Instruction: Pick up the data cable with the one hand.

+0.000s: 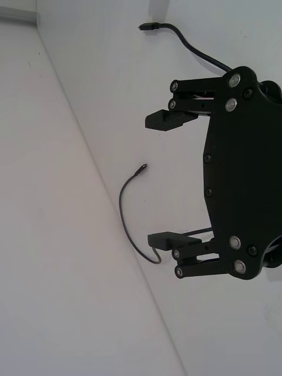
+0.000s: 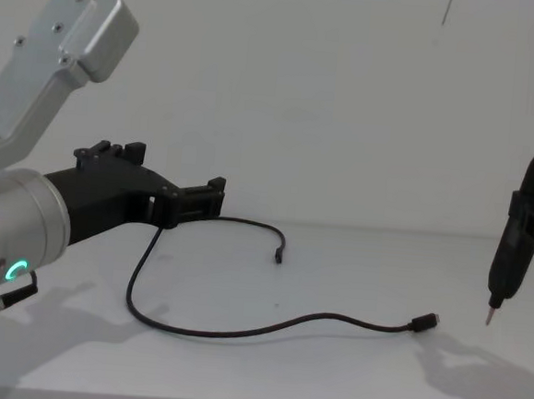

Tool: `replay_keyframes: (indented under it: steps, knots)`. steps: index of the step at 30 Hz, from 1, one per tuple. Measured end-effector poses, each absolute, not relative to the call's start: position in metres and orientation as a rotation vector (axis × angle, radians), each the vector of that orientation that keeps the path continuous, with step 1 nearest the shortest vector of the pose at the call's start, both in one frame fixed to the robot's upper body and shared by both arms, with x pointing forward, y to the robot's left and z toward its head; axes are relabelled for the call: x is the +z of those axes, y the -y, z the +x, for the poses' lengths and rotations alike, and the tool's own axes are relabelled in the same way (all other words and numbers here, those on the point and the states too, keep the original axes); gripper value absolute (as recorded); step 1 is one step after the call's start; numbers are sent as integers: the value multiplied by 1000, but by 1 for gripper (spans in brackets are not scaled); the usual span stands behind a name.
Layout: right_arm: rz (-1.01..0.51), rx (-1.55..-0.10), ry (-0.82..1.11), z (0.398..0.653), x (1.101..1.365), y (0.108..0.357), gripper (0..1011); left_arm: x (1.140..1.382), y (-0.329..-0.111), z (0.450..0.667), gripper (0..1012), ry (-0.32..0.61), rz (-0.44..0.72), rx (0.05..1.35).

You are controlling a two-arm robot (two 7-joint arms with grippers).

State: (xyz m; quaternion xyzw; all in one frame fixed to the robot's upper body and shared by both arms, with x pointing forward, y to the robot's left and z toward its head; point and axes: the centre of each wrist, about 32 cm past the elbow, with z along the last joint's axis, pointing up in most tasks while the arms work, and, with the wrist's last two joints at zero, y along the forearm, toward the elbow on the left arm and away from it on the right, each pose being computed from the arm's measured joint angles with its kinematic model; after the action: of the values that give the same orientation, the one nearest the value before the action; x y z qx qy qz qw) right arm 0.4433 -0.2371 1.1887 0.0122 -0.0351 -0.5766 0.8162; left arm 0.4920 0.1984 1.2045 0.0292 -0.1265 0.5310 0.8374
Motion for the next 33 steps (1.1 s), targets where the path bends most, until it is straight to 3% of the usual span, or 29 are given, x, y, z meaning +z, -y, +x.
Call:
replay_keyframes:
  steps: [33]
  knots:
    - [26,-1229,75,443,1189,237,269,1204,-198,492,1001,268,61,1124]
